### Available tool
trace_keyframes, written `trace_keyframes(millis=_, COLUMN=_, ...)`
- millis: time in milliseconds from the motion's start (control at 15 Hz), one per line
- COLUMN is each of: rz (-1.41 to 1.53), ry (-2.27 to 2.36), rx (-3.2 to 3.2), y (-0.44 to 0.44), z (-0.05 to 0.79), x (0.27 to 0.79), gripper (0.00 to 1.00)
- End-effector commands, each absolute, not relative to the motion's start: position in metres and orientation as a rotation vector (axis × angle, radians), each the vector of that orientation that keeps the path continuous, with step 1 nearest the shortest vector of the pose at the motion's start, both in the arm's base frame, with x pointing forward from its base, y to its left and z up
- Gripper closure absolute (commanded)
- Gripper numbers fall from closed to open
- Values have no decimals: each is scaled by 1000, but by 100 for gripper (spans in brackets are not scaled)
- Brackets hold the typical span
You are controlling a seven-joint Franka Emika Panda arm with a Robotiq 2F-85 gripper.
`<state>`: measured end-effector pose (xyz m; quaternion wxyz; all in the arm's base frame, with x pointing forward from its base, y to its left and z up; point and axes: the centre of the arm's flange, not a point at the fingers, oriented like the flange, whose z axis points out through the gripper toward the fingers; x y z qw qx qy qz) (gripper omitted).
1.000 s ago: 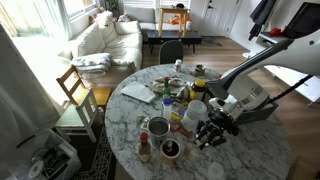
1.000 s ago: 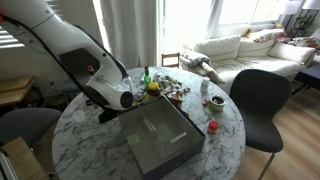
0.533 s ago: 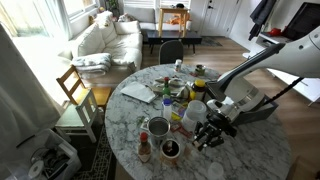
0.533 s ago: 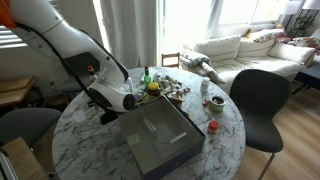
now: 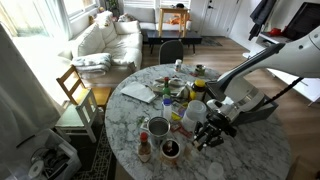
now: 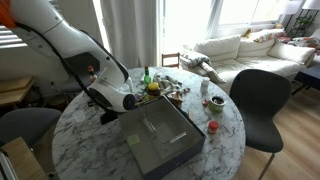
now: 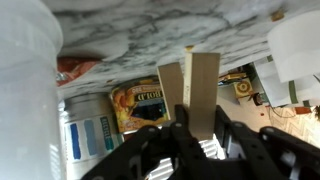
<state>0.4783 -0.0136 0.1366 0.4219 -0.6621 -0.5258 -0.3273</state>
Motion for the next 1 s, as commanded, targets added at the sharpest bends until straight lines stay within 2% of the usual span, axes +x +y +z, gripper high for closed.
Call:
trace_keyframes(millis=0, rz=-870, ry=-1280, rx=-1674, y=-14, z=129, x=479, gripper=92)
trace_keyframes(millis=933, rz=-1015, ry=-1223, rx=-1854, y=-3, z=116, x=489, gripper=92)
